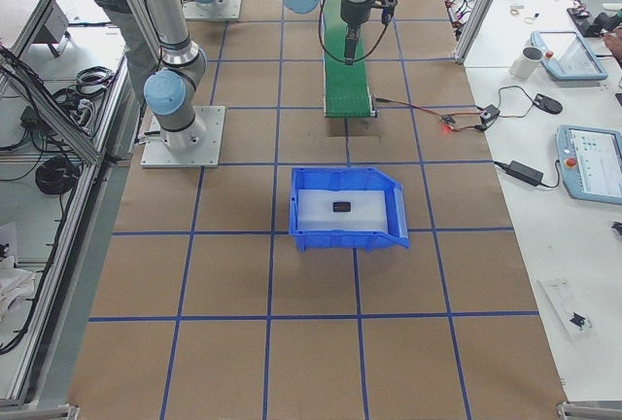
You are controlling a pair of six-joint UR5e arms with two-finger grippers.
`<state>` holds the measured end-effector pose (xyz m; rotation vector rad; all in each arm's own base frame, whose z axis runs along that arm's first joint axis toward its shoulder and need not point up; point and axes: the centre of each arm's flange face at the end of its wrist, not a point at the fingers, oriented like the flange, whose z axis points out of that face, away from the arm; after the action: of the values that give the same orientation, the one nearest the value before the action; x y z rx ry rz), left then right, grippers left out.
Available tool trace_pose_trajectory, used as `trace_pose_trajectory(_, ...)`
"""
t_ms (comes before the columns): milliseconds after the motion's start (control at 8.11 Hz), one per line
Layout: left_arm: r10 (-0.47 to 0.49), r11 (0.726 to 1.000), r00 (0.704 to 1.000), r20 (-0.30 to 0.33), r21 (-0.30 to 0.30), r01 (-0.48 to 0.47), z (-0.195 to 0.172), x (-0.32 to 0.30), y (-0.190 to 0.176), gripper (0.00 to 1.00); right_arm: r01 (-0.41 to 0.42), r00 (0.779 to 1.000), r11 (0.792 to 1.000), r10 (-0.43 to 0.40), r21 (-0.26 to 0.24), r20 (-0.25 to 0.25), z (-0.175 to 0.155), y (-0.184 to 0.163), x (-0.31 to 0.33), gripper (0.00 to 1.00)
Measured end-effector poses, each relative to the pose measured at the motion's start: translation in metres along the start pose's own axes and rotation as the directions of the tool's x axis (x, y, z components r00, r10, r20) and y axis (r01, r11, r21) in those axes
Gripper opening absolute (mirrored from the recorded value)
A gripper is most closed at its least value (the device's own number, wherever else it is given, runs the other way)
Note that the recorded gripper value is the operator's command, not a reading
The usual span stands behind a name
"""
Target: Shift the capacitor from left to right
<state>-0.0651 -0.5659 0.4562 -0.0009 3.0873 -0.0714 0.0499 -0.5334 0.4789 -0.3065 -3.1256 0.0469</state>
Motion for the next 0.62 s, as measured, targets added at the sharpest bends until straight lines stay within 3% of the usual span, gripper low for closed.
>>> trace_pose_trajectory(247, 0.000, 1.000, 1.000, 0.000, 0.000, 0.000, 0.000, 0.000, 0.000, 1.00, -0.001, 0.999, 1.000, 0.002, -0.008, 0.053, 0.000, 0.013, -0.042, 1.00)
trace_pose_trajectory(616, -0.001, 1.000, 1.000, 0.000, 0.000, 0.001, 0.000, 0.000, 0.000, 1.00, -0.018, 0.998, 1.000, 0.019, -0.013, 0.068, 0.000, 0.021, -0.062, 1.00)
